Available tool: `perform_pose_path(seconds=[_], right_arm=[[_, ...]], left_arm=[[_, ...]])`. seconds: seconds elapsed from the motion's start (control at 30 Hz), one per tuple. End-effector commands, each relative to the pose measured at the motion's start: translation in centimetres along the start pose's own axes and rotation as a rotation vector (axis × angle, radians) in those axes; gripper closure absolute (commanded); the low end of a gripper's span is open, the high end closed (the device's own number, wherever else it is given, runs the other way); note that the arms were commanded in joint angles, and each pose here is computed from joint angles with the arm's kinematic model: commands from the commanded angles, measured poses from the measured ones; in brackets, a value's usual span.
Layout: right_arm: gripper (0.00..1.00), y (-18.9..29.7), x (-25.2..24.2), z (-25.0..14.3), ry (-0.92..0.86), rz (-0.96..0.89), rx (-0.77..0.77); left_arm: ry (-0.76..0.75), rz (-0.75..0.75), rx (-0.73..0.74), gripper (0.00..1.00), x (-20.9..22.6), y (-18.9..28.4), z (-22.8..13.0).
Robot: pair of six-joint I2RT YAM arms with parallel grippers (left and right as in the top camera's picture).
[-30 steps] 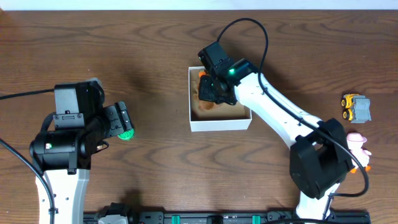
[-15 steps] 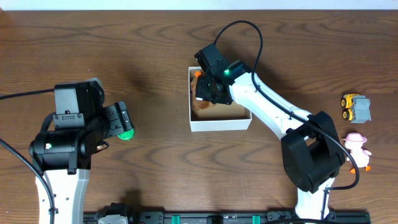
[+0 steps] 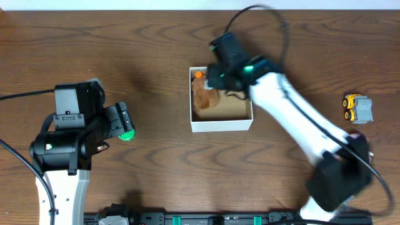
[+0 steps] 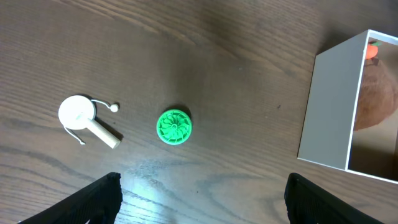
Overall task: Pack container
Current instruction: 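Move the right gripper to the yellow toy truck and grasp it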
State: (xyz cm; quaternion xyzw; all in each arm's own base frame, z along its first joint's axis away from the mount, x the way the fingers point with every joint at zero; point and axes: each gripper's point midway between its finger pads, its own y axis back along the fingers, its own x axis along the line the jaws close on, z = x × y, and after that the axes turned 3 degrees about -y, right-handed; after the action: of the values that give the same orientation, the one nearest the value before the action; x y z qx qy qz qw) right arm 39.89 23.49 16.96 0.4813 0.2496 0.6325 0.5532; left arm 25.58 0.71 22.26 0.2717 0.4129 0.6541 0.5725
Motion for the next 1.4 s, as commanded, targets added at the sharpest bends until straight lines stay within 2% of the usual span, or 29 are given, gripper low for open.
perform_pose_path(seconds=[0.0,0.07,0.13,0.17,0.23,0.27,0.47,0.6,0.7,1.07,1.37], right_arm=[[0.44,6.6,-4.5,5.0,-0.048,-0.106,-0.196],[0.43,9.6,-8.7,6.1,-0.109,-0.206,-0.244],[0.30,12.7,-13.4,6.6,-0.189,-0.307,-0.275],[0.18,13.9,-15.5,6.6,-0.229,-0.349,-0.281],[0.03,16.2,-20.1,6.6,-0.284,-0.429,-0.277],[0.01,16.9,-22.1,6.6,-0.293,-0.465,-0.268],[0.01,18.6,-33.3,6.0,-0.211,-0.636,-0.121],[0.01,16.6,-38.1,5.3,-0.161,-0.641,0.004],[0.01,14.2,-40.5,4.1,-0.199,-0.612,0.095],[0.01,7.0,-45.0,0.4,-0.260,-0.546,0.327],[0.01,4.1,-45.4,0.3,-0.277,-0.479,0.332]], left_arm=[[-0.001,0.005,-0.015,0.16,0.1,0.4,0.4],[-0.001,0.005,-0.015,0.16,0.1,0.4,0.4],[-0.001,0.005,-0.015,0.16,0.1,0.4,0.4],[-0.001,0.005,-0.015,0.16,0.1,0.4,0.4],[-0.001,0.005,-0.015,0.16,0.1,0.4,0.4],[-0.001,0.005,-0.015,0.16,0.1,0.4,0.4],[-0.001,0.005,-0.014,0.16,0.1,0.4,0.4],[-0.001,0.005,-0.015,0.16,0.1,0.4,0.4],[-0.001,0.005,-0.015,0.15,0.1,0.4,0.4],[-0.001,0.005,-0.016,0.15,0.1,0.4,0.4],[-0.001,0.005,-0.013,0.15,0.1,0.0,0.7]])
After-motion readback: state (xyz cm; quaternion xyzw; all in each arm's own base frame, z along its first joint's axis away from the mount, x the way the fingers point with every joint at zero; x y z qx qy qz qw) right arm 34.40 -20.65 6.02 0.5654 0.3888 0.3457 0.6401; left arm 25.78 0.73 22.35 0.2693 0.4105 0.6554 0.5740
